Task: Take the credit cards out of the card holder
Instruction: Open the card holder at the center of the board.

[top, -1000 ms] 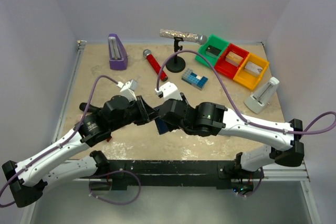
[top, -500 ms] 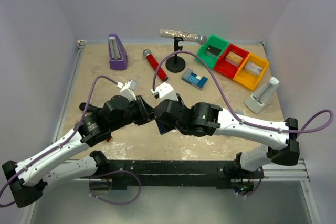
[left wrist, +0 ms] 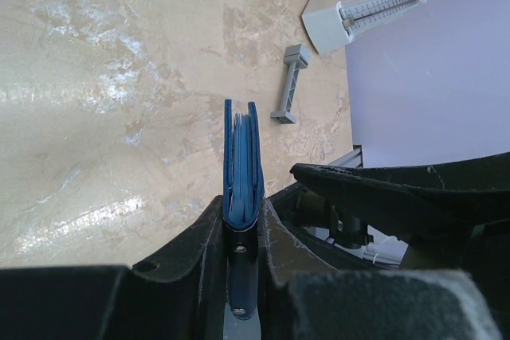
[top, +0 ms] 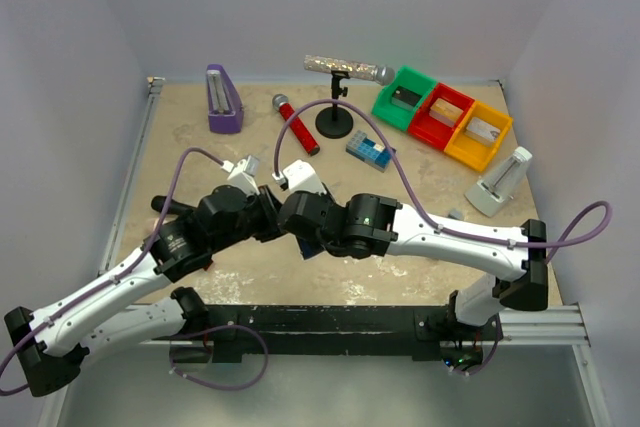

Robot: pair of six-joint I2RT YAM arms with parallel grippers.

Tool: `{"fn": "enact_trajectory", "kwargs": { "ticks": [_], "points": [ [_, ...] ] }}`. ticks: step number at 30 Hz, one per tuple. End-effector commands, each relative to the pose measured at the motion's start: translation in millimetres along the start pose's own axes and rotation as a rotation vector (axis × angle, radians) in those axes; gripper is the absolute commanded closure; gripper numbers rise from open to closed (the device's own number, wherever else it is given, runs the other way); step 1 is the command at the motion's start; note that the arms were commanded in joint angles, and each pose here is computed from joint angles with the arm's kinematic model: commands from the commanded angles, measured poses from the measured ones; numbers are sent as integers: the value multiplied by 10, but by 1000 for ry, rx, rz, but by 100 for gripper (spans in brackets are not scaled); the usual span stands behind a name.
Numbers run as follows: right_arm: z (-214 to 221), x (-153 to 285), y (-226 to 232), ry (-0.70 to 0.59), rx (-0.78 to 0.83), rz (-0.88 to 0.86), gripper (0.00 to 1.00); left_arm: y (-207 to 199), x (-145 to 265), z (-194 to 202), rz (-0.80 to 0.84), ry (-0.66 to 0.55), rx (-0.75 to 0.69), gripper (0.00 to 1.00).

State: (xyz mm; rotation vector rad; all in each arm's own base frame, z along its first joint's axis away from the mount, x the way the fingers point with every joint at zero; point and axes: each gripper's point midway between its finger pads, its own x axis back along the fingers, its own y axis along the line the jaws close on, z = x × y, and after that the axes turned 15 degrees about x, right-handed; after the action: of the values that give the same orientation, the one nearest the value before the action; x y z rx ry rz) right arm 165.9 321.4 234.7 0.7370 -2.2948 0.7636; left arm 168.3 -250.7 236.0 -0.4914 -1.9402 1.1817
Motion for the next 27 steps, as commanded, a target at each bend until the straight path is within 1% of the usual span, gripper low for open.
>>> {"fn": "enact_trajectory", "kwargs": {
  "ticks": [1, 6, 17, 27],
  "points": [
    [-1, -25, 13, 24, -21, 12, 59, -418, 145, 21, 170, 22, 38, 100],
    [89, -94, 0, 66, -18, 23, 62, -430, 173, 16, 181, 19, 40, 100],
    [201, -174, 17, 110, -8, 18, 70, -471, 219, 3, 200, 15, 42, 100],
    [284, -223, 22, 141, -4, 14, 83, -484, 253, -8, 210, 9, 43, 100]
  ]
}}
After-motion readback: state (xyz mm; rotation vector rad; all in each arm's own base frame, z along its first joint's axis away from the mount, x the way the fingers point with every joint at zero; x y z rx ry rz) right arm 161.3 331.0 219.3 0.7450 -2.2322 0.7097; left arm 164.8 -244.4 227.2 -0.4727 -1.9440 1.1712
